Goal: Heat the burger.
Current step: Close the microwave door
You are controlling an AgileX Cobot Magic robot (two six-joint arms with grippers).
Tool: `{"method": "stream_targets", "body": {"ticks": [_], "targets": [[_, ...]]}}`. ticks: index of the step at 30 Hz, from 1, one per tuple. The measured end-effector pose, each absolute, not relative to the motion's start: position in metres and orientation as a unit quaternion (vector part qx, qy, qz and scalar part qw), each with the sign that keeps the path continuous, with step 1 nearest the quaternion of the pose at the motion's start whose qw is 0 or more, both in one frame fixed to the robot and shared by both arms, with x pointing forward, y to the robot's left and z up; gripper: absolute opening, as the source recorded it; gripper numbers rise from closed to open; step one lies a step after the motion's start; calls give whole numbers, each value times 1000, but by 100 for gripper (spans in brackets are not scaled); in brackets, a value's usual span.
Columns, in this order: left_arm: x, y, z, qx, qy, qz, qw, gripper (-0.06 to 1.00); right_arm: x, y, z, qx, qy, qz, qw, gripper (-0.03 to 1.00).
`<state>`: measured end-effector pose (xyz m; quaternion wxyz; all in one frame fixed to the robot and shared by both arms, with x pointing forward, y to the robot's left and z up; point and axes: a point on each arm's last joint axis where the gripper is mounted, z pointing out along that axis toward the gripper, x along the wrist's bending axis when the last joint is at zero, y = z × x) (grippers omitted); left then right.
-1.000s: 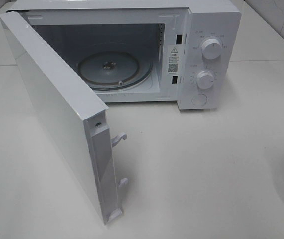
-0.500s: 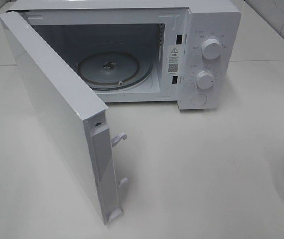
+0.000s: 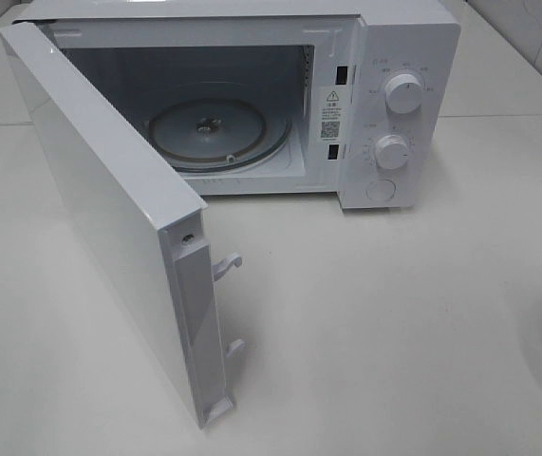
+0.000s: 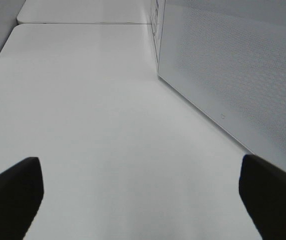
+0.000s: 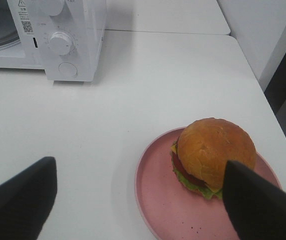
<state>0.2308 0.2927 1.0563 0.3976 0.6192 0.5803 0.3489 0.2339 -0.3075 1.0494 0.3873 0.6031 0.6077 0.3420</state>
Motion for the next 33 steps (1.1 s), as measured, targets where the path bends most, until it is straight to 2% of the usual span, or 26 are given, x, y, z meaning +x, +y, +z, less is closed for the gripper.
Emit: {"method": "stream_targets", "body": {"ticks": [5,12,25,33], "targets": [[231,293,1056,619,580,349,398,98,234,-307,1049,603,608,342,387,85],[231,293,1056,619,580,349,398,98,234,-307,1049,603,608,345,384,85],[231,293,1056,619,580,349,398,98,234,-306,1049,603,608,347,382,62],[231,293,1056,619,580,349,398,98,234,-306,1049,603,609,347,382,58]]}}
